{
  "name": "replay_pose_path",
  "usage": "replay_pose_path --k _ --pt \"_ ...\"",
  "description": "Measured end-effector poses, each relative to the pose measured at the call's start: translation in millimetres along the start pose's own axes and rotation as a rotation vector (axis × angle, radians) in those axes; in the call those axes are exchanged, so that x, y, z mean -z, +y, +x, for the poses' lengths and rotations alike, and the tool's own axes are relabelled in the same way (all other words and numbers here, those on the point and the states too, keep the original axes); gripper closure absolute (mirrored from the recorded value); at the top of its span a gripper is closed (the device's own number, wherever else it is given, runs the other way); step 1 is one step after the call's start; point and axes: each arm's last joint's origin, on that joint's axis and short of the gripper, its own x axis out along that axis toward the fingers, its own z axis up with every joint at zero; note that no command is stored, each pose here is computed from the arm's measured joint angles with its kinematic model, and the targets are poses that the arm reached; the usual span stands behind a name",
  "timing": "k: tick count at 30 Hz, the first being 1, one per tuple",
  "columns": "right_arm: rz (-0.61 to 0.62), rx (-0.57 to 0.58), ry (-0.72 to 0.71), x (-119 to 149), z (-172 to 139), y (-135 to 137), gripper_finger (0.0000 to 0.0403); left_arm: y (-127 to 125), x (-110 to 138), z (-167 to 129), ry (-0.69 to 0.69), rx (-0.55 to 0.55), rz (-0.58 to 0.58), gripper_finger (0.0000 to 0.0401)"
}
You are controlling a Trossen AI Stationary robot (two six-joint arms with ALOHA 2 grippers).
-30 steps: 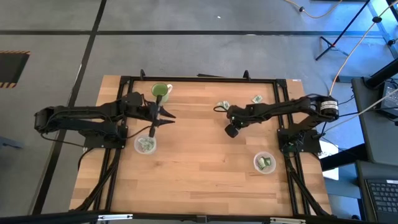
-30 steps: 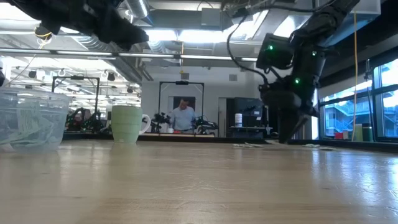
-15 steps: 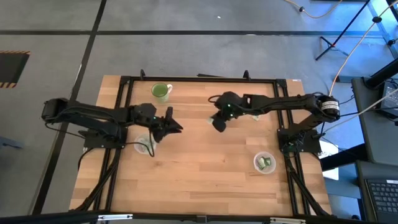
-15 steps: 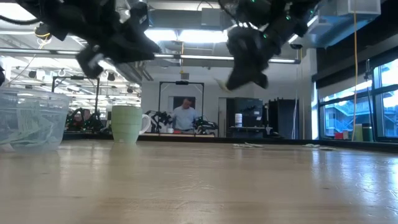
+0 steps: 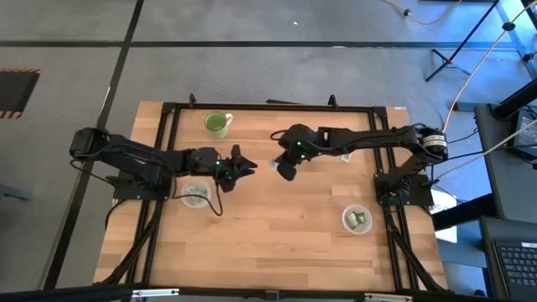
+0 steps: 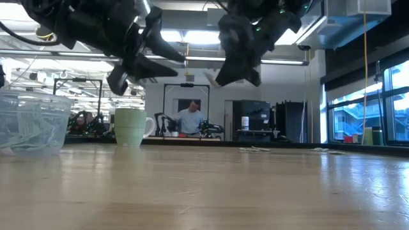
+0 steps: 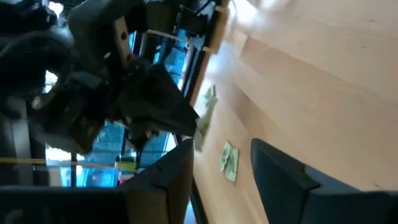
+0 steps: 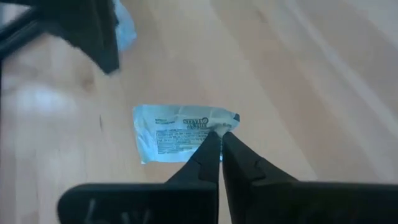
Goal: Pick and place items into bin
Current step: Put the stevia packet into the left transparent bin
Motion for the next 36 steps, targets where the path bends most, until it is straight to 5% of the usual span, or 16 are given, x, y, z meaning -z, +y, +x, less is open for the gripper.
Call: replay_pose_path --k 23,36 --pt "-0.088 -0.138 0.048 -26 43 23 0.0396 -8 0 7 -0.003 0.034 0.092 0.0257" --pt "-0.107 -0.139 0.049 -26 43 23 0.0396 -9 -1 7 -0.041 0.050 0.092 0.0362"
